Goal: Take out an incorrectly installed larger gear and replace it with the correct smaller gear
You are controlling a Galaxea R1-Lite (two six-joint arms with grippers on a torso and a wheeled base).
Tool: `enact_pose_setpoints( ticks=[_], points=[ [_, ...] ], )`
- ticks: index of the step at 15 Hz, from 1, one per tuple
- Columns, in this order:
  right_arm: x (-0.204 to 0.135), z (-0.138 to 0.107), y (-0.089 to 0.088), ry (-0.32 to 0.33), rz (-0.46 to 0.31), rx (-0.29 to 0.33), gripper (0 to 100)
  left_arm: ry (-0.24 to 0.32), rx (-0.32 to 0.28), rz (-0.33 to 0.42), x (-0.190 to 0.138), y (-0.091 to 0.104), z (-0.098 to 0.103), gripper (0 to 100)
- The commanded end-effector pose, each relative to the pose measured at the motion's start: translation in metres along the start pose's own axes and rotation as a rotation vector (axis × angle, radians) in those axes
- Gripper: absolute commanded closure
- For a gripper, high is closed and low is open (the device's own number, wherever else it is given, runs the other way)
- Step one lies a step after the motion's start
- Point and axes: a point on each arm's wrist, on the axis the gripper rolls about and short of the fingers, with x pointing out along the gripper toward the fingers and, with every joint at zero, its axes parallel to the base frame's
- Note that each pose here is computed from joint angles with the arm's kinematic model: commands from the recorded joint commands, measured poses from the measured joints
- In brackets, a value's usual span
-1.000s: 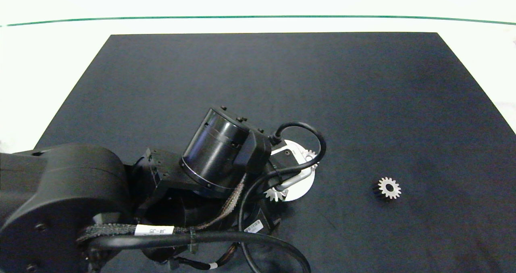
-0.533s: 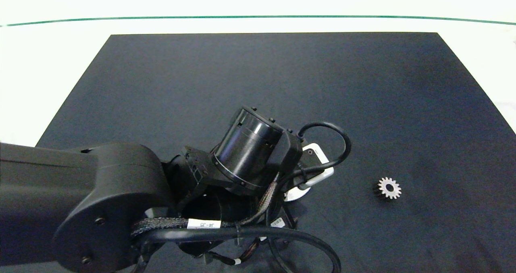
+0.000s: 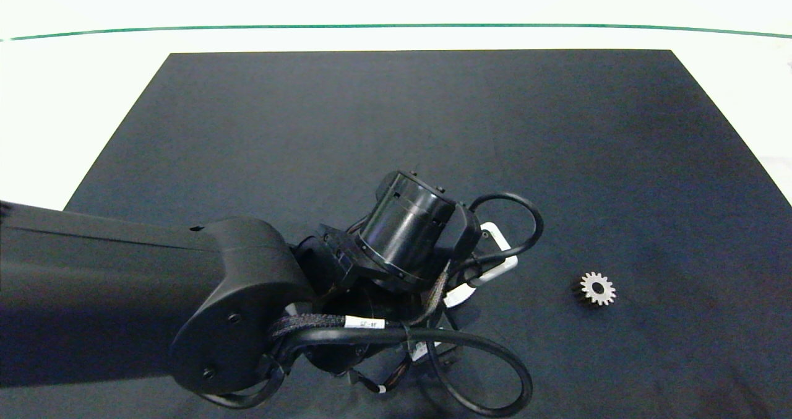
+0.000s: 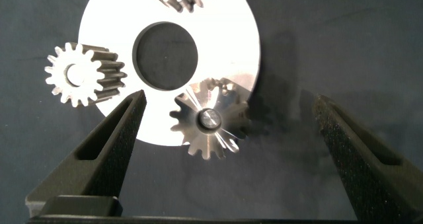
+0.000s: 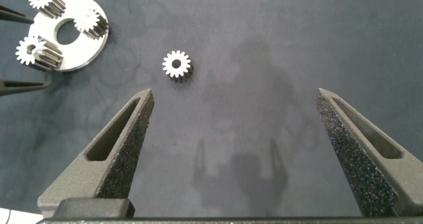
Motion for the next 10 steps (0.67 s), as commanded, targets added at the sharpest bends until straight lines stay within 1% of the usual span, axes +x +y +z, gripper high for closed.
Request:
enact_pose_setpoints(
  ticks=[1,2,10],
  points=[
    [-0.0001,-0.0002,0.0,0.001,0.0,0.0,0,0.02,0.002,0.0,0.006,0.0,-0.0024,0],
    [0.0001,0.0003,0.0,0.001,0.0,0.0,0,0.021,0.003,-0.001,0.0065,-0.0002,-0.0026,1],
    [0.0002,-0.0001,0.0,0.002,0.002,0.0,0,0.039,0.003,-0.003,0.014,-0.0008,-0.0048,17]
  ],
)
